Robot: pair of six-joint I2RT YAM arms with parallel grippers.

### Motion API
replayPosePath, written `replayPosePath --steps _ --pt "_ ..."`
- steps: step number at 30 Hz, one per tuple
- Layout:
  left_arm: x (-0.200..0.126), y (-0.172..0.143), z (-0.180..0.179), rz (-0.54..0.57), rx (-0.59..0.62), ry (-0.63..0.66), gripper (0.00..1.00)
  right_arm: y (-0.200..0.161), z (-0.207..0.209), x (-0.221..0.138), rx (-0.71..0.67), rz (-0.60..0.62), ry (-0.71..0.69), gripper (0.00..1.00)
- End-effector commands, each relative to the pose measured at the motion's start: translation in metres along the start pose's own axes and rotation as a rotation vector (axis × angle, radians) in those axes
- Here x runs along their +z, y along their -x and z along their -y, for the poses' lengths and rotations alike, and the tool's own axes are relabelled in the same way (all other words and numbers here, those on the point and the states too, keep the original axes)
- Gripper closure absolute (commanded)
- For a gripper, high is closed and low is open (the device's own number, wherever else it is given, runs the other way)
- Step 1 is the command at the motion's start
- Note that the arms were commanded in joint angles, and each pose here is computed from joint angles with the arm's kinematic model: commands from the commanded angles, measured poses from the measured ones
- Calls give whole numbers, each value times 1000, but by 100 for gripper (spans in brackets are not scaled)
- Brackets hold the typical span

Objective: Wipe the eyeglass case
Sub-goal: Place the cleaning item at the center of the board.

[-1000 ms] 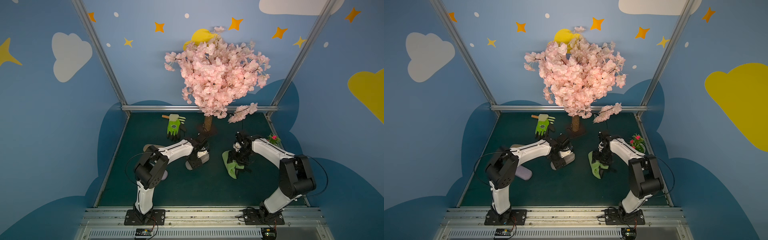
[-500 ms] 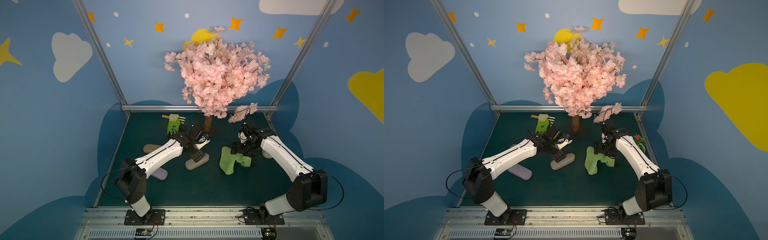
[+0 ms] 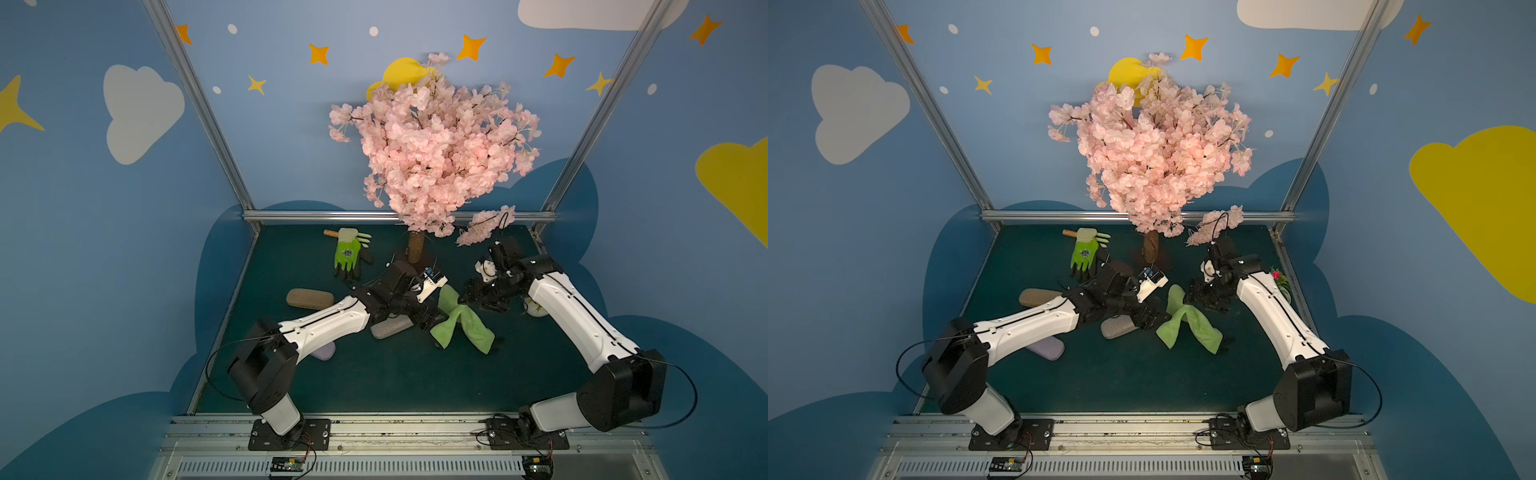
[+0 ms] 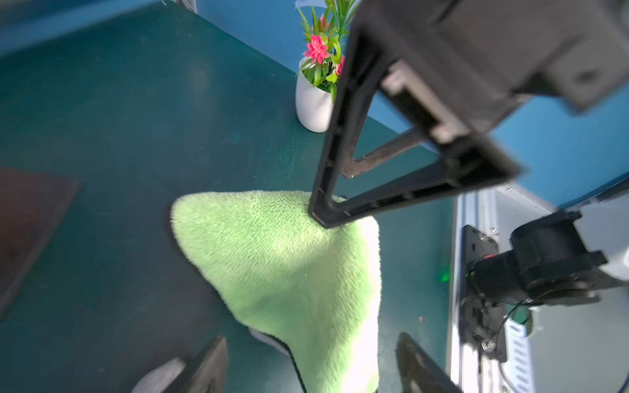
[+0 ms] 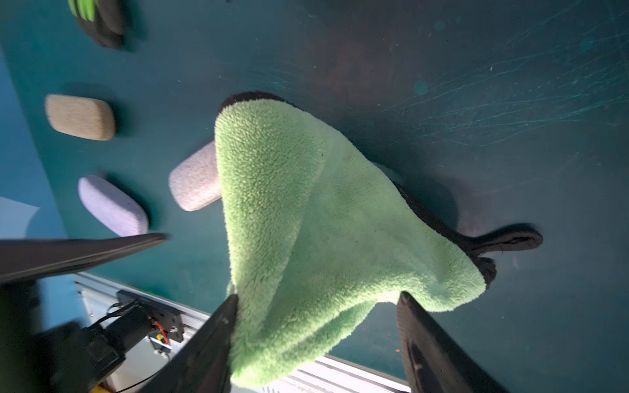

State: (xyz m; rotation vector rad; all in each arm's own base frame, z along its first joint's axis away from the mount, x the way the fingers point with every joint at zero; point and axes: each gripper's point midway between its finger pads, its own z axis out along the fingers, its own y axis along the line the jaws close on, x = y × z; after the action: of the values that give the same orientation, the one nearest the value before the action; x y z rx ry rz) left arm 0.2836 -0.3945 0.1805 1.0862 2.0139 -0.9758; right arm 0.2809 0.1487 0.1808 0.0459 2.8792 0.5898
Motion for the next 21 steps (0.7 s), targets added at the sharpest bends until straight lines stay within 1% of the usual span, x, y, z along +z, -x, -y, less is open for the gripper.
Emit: replayPosePath --steps 1,3,4,5,8,11,12,13,15,16,19,21 --pt "18 23 19 46 -10 -150 30 -7 -1 -2 32 -20 44 27" --pt "34 15 20 1 -26 -187 39 -6 0 -7 50 -12 63 28" --pt "42 8 18 -28 -33 -193 46 -5 0 -11 56 -3 77 28" --pt "49 2 13 -54 -44 -186 56 -3 0 -16 62 12 87 28" --pt "68 -13 -1 -125 -62 -157 79 1 7 -33 74 53 74 28" --pt "82 -26 -10 -194 -82 -150 94 7 18 -53 112 121 41 28" --pt "85 -29 -10 -216 -86 -159 97 8 21 -59 132 149 32 27" --pt "90 -32 -12 -233 -91 -161 97 12 25 -67 144 194 20 27" --pt "96 -34 -14 -250 -101 -165 97 18 24 -77 91 278 27 27" --pt "98 -33 -15 -252 -103 -169 97 19 25 -80 90 311 27 26" --pt "101 -34 -18 -272 -107 -159 97 20 33 -94 96 350 -19 26" --pt "101 -44 -22 -305 -102 -135 97 22 33 -102 84 373 -30 27"
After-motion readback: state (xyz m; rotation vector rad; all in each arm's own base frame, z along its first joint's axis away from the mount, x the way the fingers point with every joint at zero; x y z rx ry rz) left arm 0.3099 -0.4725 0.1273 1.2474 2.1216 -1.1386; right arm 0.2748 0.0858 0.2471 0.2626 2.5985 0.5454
